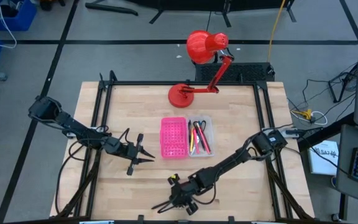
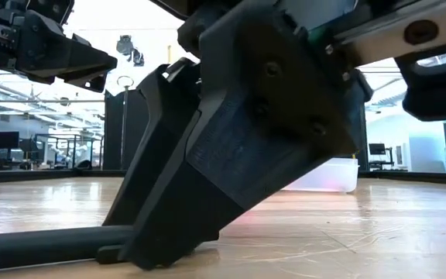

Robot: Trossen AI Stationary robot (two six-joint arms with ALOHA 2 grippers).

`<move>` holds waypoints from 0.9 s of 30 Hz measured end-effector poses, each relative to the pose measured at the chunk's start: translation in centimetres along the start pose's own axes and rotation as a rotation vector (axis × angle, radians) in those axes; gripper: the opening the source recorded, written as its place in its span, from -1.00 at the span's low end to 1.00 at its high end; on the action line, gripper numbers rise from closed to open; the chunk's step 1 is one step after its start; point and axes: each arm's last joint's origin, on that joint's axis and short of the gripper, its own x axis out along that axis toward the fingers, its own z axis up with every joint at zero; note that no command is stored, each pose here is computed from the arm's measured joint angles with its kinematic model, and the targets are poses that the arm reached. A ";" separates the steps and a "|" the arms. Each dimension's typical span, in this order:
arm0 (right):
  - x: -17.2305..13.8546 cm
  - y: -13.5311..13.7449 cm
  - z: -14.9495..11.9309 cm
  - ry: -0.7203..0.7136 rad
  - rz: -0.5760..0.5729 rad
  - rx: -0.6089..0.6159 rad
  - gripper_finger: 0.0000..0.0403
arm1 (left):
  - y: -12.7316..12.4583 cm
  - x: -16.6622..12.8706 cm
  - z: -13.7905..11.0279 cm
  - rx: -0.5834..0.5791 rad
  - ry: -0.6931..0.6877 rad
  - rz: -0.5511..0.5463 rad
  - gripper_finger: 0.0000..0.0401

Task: Pick & place school supplies into a supply box
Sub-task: Put the black pen into the pink supply box

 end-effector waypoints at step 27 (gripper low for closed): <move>-4.1 -2.3 -0.4 0.141 -0.126 -0.064 -0.92 | 0.0 0.0 -0.1 0.011 0.008 -0.001 -0.65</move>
